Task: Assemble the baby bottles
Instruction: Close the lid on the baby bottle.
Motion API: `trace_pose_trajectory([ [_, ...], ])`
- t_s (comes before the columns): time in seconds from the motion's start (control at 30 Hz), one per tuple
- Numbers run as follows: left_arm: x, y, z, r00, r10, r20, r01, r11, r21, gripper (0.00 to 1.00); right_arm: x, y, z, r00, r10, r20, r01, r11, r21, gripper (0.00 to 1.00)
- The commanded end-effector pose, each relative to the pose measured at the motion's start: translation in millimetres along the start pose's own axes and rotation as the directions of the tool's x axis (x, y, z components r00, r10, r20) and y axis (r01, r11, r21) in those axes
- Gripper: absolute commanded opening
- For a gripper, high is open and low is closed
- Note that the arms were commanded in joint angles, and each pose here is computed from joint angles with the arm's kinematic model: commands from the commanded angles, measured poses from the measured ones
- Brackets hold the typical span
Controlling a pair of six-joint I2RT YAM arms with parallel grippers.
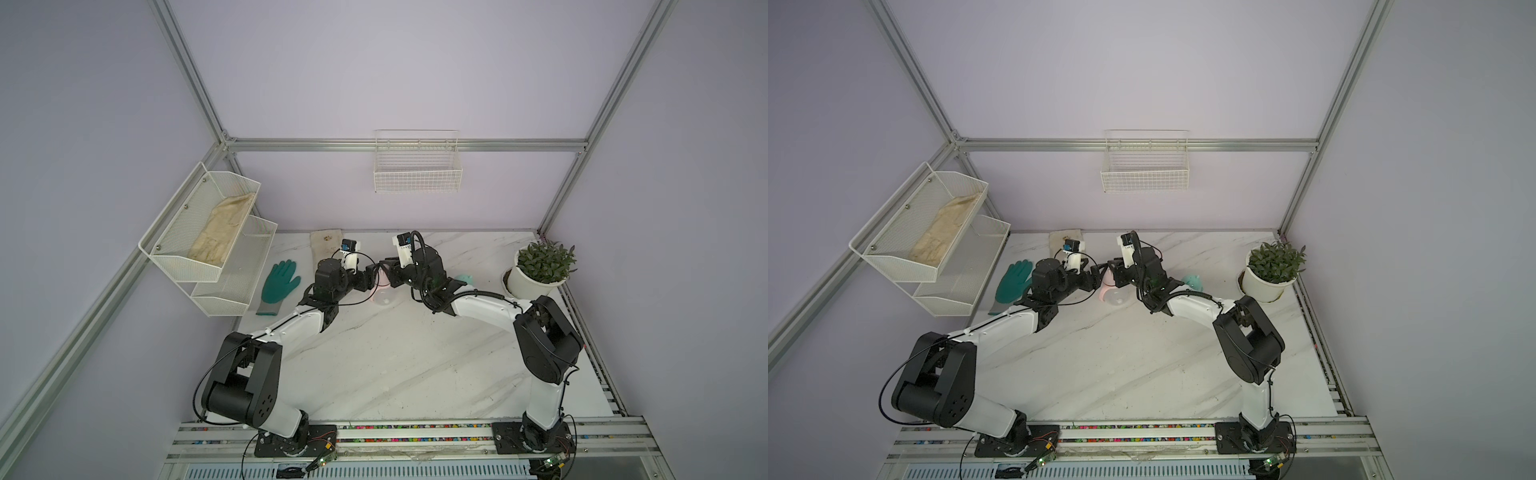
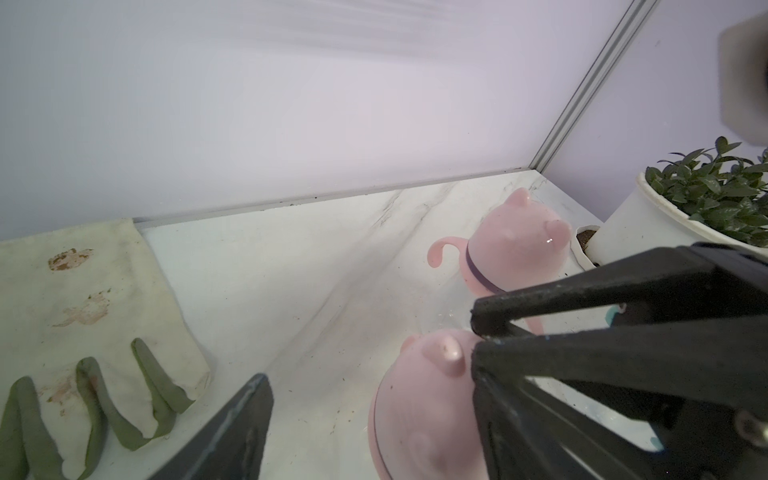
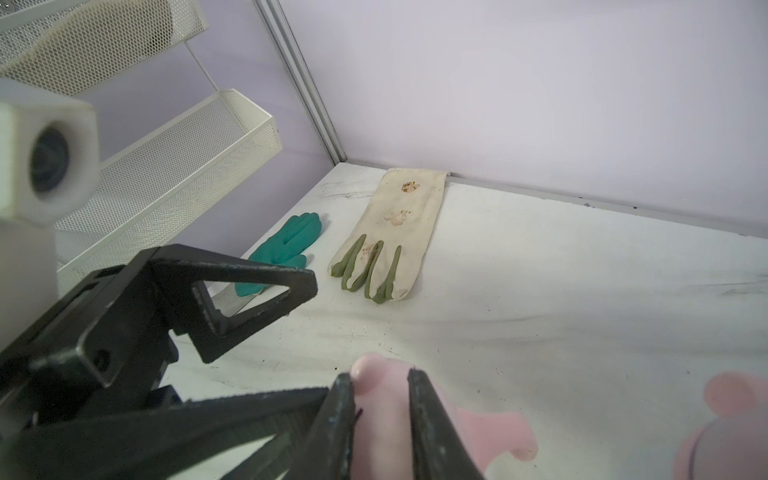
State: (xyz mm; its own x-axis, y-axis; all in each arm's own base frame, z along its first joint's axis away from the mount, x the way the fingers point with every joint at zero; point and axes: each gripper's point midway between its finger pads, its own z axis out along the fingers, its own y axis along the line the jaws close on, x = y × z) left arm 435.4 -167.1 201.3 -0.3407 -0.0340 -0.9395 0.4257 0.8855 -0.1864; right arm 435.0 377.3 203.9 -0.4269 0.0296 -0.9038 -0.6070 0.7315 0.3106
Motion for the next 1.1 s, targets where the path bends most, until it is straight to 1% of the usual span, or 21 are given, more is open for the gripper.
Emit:
trace_pose_trajectory([
  [0.0, 50.9, 2.6, -7.4, 0.983, -0.019, -0.185, 0.011, 0.999, -0.046, 0.79, 136.1, -11.3, -4.3, 0.903, 0.053, -0.426, -0.028, 0.998, 0.064, 0.26],
  [0.13, 8.1, 14.6, -26.2, 0.993, -0.026, -0.115, 0.010, 0.989, -0.145, 0.87, 114.9, -8.9, 3.2, 0.914, 0.040, -0.403, -0.014, 0.998, 0.069, 0.27],
  [0.2, -20.8, 14.4, -42.6, 0.998, 0.016, -0.060, -0.025, 0.986, -0.165, 0.92, 103.3, -9.3, 7.0, 0.921, 0.031, -0.388, 0.000, 0.997, 0.081, 0.27],
  [0.27, -38.3, 14.7, -55.9, 0.999, 0.045, -0.028, -0.049, 0.981, -0.186, 0.96, 92.2, -8.9, 9.0, 0.926, 0.024, -0.376, 0.010, 0.996, 0.087, 0.27],
  [0.37, -56.4, 15.7, -76.5, 0.998, 0.070, 0.004, -0.068, 0.975, -0.213, 0.99, 74.5, -7.5, 10.4, 0.935, 0.012, -0.353, 0.022, 0.996, 0.091, 0.27],
  [0.47, -58.3, 19.5, -89.9, 0.997, 0.082, 0.010, -0.078, 0.968, -0.239, 1.00, 55.8, -8.4, 11.0, 0.944, -0.004, -0.330, 0.039, 0.994, 0.099, 0.28],
  [0.63, -38.0, 29.8, -92.2, 0.997, 0.077, -0.030, -0.082, 0.958, -0.275, 1.00, 18.0, -13.7, 10.8, 0.958, -0.036, -0.283, 0.074, 0.990, 0.124, 0.31],
  [0.73, -29.7, 34.1, -91.6, 0.997, 0.066, -0.044, -0.076, 0.955, -0.288, 1.00, -1.5, -12.9, 10.7, 0.968, -0.043, -0.248, 0.078, 0.988, 0.132, 0.37],
  [0.9, -34.4, 37.2, -91.1, 0.997, 0.061, -0.042, -0.070, 0.954, -0.291, 1.00, -32.5, -6.1, 6.3, 0.978, -0.064, -0.196, 0.092, 0.987, 0.136, 0.43],
  [1.0, -37.5, 40.0, -91.4, 0.997, 0.071, -0.036, -0.079, 0.952, -0.296, 1.00, -59.2, 3.3, -3.2, 0.986, -0.086, -0.146, 0.104, 0.987, 0.121, 0.52],
  [1.07, -39.5, 47.1, -91.6, 0.994, 0.103, -0.042, -0.111, 0.944, -0.309, 1.00, -77.9, 8.5, -11.5, 0.988, -0.115, -0.107, 0.127, 0.985, 0.115, 0.59],
])
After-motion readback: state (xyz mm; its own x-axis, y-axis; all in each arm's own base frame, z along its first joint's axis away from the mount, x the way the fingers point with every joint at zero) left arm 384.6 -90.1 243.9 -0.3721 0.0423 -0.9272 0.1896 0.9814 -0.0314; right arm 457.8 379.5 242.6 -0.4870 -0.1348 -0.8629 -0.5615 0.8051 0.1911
